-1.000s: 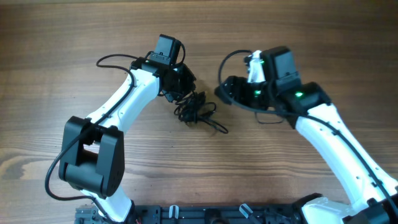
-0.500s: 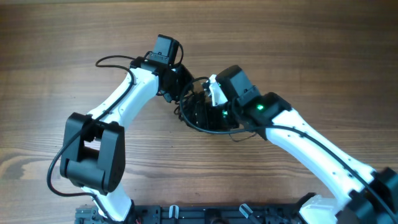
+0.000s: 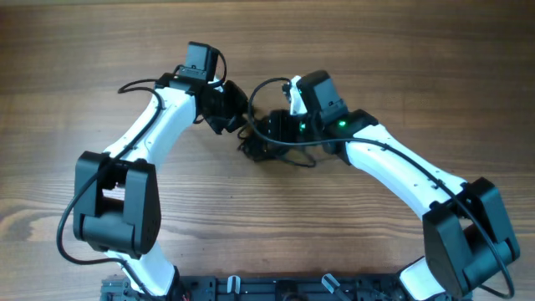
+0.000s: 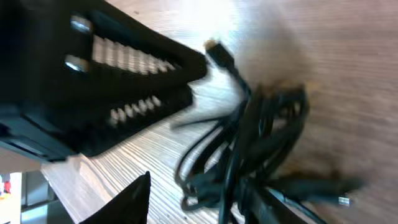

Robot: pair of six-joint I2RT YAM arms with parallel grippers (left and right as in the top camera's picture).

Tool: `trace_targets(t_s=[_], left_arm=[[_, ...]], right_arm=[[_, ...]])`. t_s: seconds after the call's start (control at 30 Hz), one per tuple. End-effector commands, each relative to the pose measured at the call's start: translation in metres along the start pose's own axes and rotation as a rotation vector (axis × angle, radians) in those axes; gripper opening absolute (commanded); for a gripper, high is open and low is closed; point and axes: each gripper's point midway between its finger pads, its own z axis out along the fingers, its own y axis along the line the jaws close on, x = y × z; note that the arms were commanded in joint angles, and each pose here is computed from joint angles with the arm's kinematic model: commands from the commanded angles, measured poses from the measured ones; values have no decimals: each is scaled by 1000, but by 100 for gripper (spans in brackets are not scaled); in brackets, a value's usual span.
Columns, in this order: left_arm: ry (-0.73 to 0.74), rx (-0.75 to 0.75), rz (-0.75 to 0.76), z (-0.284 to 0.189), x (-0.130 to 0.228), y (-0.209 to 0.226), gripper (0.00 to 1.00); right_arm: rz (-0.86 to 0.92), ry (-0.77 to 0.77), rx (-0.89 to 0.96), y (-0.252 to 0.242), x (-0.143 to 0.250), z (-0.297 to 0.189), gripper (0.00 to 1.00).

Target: Untangle cables

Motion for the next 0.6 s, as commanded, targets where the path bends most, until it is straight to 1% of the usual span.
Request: trace_targets(t_s=[0.0, 0.03, 0.1, 0.17, 0.23, 0.27, 0.33, 0.4, 0.43, 0.5, 0.57], left_arm=[[76, 43, 4, 2, 12, -8, 46], [75, 43, 5, 2, 12, -8, 50], [74, 43, 5, 2, 12, -8, 54], [58, 38, -2, 0, 6, -5, 60], [9, 52, 26, -8, -14, -1, 65], [-10, 61, 15, -14, -25, 3, 68], [-48, 74, -27, -27, -48, 15, 69], [-70, 82, -64, -37, -62, 24, 70], [-78, 83, -78, -40, -67, 28, 70], [-82, 83, -59, -41, -68, 28, 70], [-78, 80, -54, -40, -66, 28, 70]], right_arm=[[-61, -13, 17, -3, -2, 1, 49], [-74, -7, 23, -4, -1, 1, 49], [-67, 11, 61, -12, 5, 1, 49], [-55, 70, 46, -12, 18, 0, 45], [-88, 119, -19, -1, 28, 0, 43], [-97, 126, -28, 1, 30, 1, 43], [-108, 141, -24, 2, 34, 1, 43], [-116, 161, -24, 5, 41, 3, 43], [-121, 160, -28, 7, 42, 4, 43], [-130, 153, -35, 13, 38, 3, 45], [-140, 136, -42, 22, 30, -1, 50]])
